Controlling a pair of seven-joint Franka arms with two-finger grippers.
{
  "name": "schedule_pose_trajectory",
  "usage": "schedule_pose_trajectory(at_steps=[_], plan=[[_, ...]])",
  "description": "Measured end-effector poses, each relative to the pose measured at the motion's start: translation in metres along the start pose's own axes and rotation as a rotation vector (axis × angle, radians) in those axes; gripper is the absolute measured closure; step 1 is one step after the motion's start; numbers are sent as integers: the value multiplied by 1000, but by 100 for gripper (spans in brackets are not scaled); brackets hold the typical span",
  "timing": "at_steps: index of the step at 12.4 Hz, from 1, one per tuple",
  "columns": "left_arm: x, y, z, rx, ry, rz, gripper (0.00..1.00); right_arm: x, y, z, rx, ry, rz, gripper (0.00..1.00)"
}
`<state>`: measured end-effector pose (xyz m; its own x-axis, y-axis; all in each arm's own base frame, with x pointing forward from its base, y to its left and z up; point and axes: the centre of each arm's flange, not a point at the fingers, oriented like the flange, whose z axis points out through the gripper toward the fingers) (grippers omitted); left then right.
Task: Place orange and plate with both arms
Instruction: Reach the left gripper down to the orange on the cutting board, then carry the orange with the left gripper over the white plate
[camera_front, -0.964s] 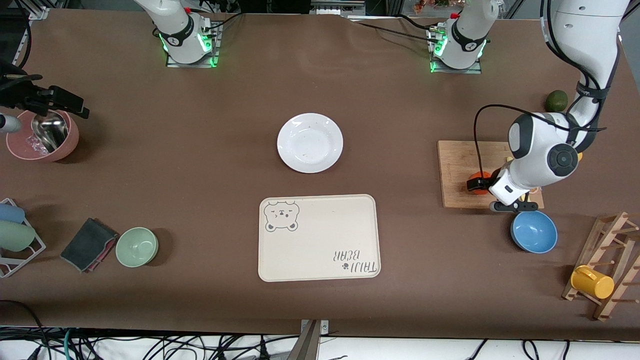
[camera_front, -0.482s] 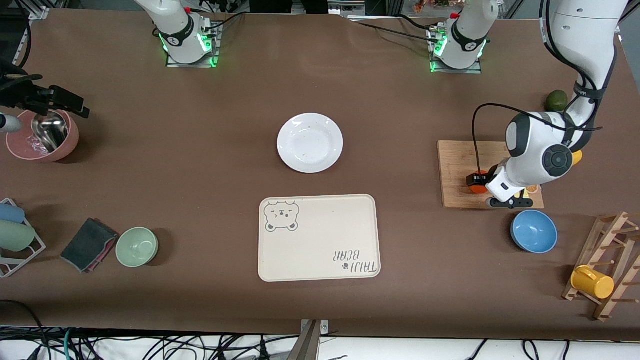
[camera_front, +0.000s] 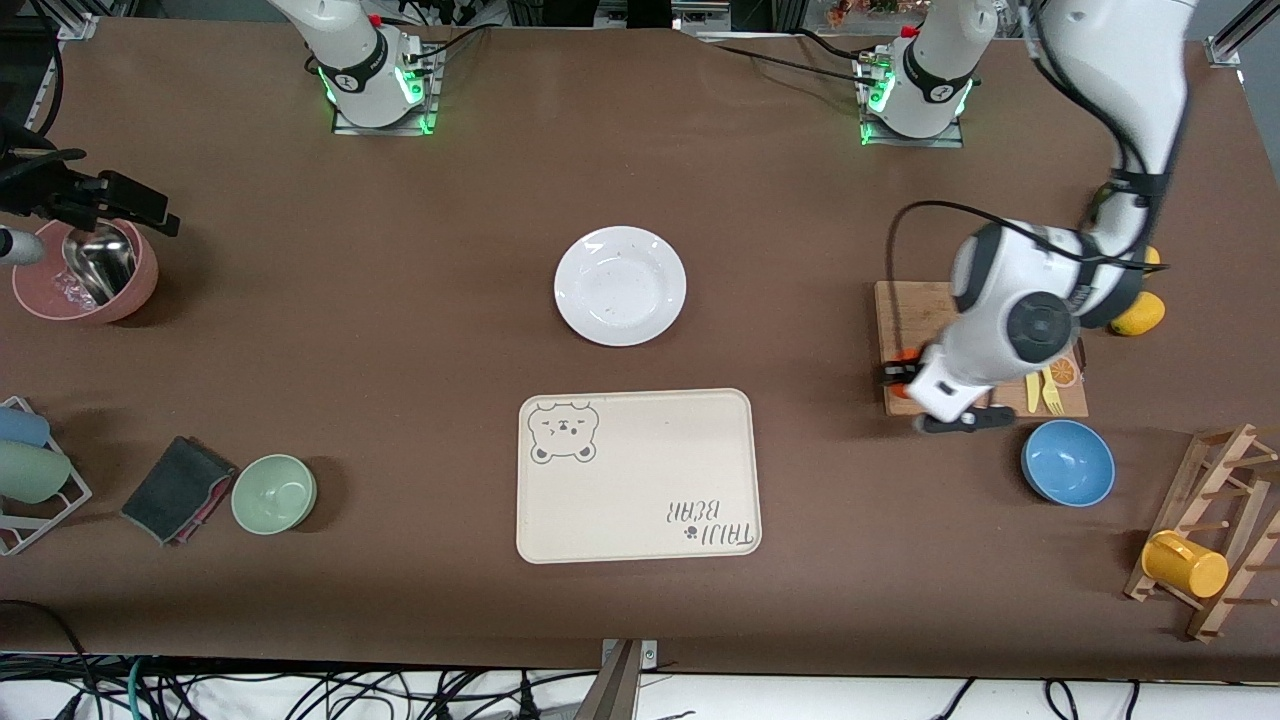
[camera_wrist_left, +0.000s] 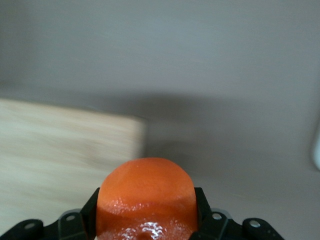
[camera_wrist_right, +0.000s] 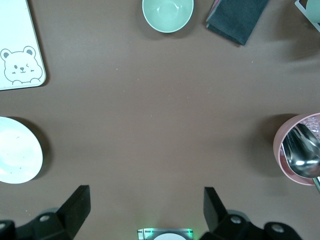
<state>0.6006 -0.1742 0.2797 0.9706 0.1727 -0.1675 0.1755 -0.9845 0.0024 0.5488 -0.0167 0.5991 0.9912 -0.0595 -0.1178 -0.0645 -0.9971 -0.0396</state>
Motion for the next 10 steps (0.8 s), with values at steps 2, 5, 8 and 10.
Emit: schedule_pose_trajectory(at_steps=[2,5,8,10], plan=[[-46,86,1,-49,-37,-39,28,0,0,0,0,0,0,0],[-134,203,15,-27,-45,-85,28,0,0,0,0,-1,-1,0],[-202,291,56,3,-53,-101,28,0,0,0,0,-1,-1,0],[-215,327,82,-7,-47,-118,28,0,0,0,0,-1,-1,0]])
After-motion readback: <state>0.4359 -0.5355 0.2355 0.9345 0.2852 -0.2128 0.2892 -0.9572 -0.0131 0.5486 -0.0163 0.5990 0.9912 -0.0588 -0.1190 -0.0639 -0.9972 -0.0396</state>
